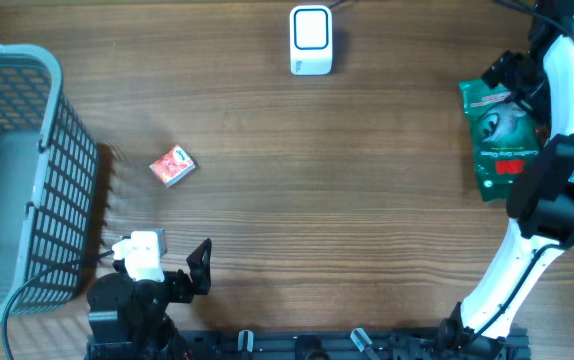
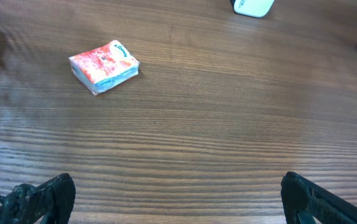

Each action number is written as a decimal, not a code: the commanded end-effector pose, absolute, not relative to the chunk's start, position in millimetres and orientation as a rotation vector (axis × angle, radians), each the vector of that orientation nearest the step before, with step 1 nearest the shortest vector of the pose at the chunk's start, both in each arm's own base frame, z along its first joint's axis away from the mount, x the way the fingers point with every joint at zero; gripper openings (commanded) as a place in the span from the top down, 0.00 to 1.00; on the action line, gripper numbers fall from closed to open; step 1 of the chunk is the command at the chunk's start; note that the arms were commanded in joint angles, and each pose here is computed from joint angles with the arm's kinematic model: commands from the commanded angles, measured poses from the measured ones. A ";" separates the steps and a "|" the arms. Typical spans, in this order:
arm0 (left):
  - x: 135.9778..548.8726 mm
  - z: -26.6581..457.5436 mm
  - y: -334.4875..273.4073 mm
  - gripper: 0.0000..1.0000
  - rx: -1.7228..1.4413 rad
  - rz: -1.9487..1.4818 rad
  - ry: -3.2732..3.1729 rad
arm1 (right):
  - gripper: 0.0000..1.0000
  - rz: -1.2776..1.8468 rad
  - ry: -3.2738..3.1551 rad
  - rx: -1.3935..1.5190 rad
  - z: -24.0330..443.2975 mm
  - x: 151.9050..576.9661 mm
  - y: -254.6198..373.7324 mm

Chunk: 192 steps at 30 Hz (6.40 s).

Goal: Scan the item barcode

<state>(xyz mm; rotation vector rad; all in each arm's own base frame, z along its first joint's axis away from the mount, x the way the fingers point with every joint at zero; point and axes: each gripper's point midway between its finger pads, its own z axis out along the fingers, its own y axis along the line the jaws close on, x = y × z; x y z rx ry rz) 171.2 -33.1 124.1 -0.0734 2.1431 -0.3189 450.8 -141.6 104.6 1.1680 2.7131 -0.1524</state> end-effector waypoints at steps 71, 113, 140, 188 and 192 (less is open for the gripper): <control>171.7 125.2 -33.7 0.00 -0.066 -0.322 2.133 | 0.96 1.837 3.195 0.728 208.1 344.8 259.8; 171.7 125.2 -33.7 0.00 -0.066 -0.322 2.133 | 0.96 -0.353 1.191 4.298 72.9 252.9 154.0; 171.7 125.2 -33.7 0.00 -0.066 -0.322 2.133 | 0.95 2.508 2.349 2.400 176.5 352.2 173.8; 171.7 125.2 -33.7 0.00 -0.066 -0.322 2.133 | 0.95 0.254 2.547 1.624 99.8 419.8 -22.7; 171.7 125.2 -33.7 0.00 -0.066 -0.321 2.133 | 0.96 -0.367 2.388 1.843 122.9 341.1 -126.5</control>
